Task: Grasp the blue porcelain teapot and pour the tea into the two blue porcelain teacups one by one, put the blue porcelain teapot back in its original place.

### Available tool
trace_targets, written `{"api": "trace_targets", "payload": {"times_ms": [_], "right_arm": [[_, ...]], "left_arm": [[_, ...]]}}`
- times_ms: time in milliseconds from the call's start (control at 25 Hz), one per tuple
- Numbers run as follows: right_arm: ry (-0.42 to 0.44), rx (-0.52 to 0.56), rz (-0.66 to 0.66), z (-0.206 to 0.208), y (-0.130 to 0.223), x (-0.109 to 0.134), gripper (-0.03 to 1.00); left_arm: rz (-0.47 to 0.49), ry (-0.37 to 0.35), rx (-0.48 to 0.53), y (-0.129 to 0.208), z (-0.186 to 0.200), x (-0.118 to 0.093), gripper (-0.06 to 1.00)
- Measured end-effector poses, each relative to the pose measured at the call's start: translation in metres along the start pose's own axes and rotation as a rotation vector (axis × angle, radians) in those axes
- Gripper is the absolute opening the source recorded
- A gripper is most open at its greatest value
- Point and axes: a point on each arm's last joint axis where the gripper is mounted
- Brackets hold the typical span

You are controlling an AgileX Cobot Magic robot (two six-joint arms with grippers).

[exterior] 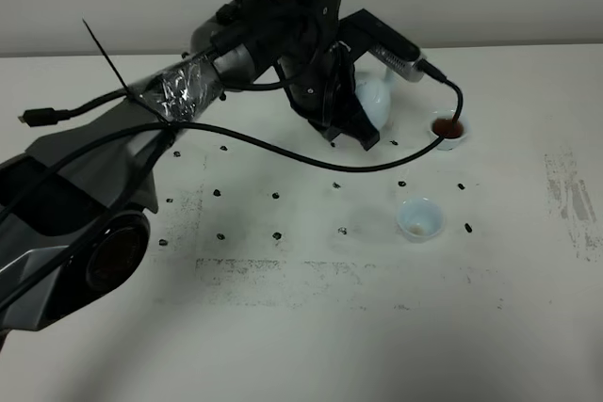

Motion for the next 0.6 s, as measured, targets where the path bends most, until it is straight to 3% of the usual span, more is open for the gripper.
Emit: {"api": "trace_targets", "payload": {"times_ms": [320, 600], "right_arm": [[0.0, 0.0, 0.0, 0.0, 0.0, 0.0, 0.41], [0.0, 0.0, 0.001, 0.0, 0.0, 0.0, 0.41]], "left_arm": [[-0.049, 0.058, -0.122, -0.007, 0.06, -0.023, 0.09], [-0.091, 0.091, -0.014, 0.025, 0.069, -0.032, 0.09]]}}
Point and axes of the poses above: a point on each arm's last joint axis where the gripper is mounted, z pointing back along that axis away from the gripper, x along the wrist's bending axis when the last joint is at zero, y = z × x, and after that the axes turned 1 degree about z, right-handed
